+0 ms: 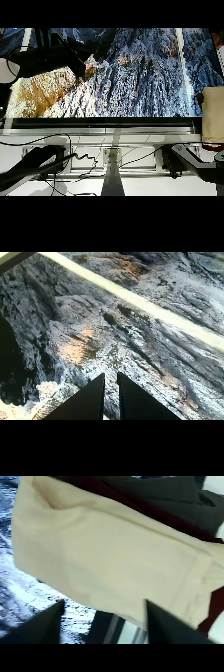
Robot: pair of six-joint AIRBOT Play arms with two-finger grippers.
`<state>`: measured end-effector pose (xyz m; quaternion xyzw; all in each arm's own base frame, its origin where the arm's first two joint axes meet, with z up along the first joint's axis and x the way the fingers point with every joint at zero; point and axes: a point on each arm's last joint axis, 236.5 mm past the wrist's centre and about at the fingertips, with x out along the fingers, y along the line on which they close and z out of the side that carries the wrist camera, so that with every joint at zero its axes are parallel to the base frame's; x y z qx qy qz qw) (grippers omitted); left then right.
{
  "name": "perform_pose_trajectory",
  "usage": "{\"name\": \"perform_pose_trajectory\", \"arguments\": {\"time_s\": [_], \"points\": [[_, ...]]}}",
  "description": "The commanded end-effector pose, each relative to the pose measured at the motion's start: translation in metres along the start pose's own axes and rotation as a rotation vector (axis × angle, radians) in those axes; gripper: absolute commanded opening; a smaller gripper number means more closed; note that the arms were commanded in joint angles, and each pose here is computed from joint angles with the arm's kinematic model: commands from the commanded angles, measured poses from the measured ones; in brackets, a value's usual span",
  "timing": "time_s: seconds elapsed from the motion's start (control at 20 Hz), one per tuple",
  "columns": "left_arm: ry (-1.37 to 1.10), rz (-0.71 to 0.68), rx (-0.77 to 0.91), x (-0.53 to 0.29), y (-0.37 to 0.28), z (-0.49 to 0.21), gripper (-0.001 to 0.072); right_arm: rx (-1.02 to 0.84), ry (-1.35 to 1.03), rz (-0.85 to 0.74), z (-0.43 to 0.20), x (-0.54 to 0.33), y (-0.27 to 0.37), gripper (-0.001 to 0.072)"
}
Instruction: Fold the clothes and pants, and hang the long-sleeved shirts on hangers.
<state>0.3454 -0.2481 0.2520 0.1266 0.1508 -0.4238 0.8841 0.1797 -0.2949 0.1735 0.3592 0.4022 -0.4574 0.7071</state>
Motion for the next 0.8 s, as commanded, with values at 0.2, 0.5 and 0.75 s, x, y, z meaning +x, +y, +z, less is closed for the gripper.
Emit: {"name": "perform_pose_trajectory", "arguments": {"time_s": [0.2, 0.5, 0.75], "points": [[-0.001, 0.0, 0.001, 0.0, 0.0, 0.001, 0.0104, -0.326, 0.061, 0.206, -0.042, -0.002, 0.107, 0.001], [-0.002, 0.001, 0.001, 0.0, 0.0, 0.001, 0.0105, -0.87, -0.023, 0.245, -0.112, -0.019, 0.209, 0.0009], [-0.002, 0.001, 0.001, 0.0, 0.0, 0.001, 0.0104, -1.116, -0.07, 0.36, -0.181, -0.042, 0.271, 0.0011]]}}
